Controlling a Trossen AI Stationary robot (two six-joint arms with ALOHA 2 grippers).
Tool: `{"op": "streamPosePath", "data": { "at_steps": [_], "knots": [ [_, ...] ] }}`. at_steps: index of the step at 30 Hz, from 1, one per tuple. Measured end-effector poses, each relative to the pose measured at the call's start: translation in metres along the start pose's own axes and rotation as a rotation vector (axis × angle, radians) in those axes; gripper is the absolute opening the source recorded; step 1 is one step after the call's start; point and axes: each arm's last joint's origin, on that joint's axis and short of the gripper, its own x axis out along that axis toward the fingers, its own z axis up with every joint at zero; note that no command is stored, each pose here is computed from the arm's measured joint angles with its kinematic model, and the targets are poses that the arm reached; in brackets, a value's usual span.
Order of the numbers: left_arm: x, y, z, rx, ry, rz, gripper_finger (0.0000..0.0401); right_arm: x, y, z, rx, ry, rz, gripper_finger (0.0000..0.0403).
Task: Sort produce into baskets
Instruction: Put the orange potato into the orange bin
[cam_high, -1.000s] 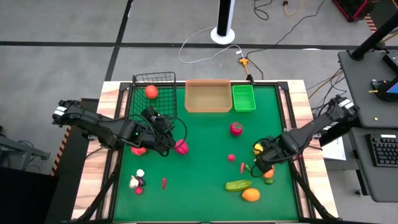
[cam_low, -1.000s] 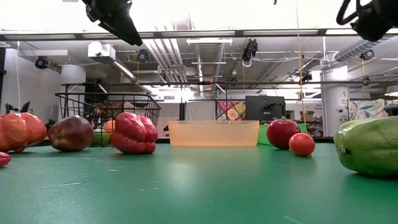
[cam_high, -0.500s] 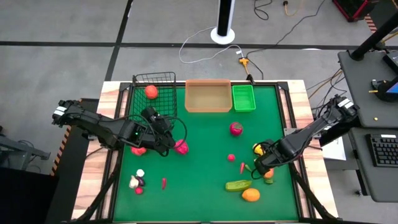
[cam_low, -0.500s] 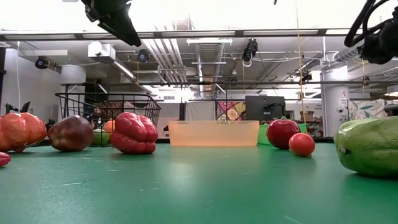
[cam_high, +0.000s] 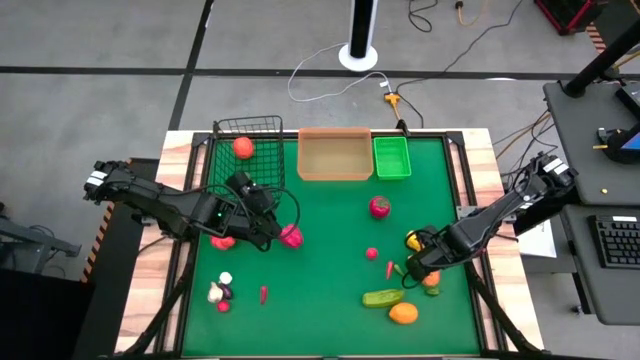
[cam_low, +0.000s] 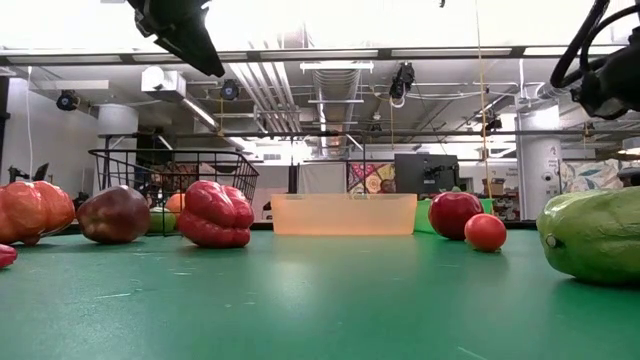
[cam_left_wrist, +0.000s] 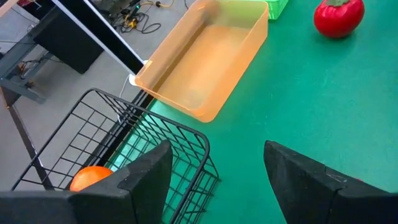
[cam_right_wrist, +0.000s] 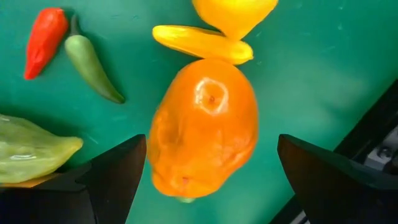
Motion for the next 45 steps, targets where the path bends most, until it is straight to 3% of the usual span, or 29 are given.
{"op": "streamPosePath", "data": {
  "at_steps": [20, 33, 45],
  "knots": [
    [0.000, 0.000, 0.000, -0.015, 0.004, -0.001, 0.0235, 0.024, -0.006, 0.004, 0.002, 0.002, 0.020, 0.0354],
    [0.000, 0.000, 0.000, -0.016, 0.003, -0.002, 0.0235, 0.024, -0.006, 0.004, -0.004, 0.003, 0.021, 0.0281],
    [0.000, -0.001, -0.001, -0.028, 0.017, -0.018, 0.0235, 0.006, -0.013, 0.003, 0.010, 0.011, 0.078, 0.0278]
  ]
}}
